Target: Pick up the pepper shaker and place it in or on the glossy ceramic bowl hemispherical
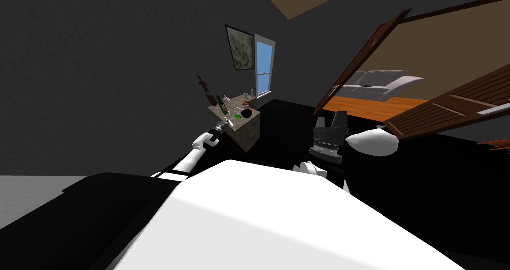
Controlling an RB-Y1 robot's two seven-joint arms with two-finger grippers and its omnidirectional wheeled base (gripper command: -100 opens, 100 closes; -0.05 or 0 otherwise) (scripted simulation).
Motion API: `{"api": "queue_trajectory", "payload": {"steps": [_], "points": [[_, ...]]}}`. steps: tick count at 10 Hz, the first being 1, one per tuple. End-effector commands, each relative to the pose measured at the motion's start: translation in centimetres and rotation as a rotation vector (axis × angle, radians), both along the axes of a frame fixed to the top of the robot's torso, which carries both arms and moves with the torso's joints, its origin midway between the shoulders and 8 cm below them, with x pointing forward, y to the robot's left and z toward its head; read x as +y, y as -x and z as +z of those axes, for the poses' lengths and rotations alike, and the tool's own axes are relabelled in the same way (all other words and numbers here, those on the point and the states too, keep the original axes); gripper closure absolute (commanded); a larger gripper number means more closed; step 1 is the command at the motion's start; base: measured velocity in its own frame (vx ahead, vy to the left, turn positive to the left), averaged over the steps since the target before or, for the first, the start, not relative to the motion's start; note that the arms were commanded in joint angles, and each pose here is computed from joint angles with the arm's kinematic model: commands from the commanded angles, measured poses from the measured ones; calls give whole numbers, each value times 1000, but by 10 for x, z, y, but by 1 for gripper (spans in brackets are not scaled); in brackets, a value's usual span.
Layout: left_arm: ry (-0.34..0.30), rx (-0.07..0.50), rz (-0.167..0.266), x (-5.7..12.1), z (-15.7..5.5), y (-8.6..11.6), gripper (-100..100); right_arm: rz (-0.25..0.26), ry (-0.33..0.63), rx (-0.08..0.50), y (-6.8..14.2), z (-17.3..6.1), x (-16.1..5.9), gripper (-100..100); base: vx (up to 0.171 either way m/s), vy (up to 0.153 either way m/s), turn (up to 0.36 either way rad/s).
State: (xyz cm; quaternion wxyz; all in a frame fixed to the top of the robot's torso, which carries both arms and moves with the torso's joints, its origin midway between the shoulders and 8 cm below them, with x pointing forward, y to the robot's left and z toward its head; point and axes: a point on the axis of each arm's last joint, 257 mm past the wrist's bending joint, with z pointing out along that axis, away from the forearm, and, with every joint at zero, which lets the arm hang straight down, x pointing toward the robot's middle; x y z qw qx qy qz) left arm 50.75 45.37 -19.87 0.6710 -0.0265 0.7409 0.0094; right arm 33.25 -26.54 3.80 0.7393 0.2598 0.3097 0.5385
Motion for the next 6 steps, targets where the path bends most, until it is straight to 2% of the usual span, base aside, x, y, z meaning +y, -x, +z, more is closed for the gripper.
{"api": "queue_trajectory", "payload": {"steps": [1,4,6], "points": [[9,0,6,-3,6,-7,100,0,0,0,0,0,0,0,175,-14,-279],[26,2,6,-10,11,-17,100,0,0,0,0,0,0,0,224,24,-200],[39,3,4,-17,14,-24,100,0,0,0,0,0,0,0,273,39,-235]]}}
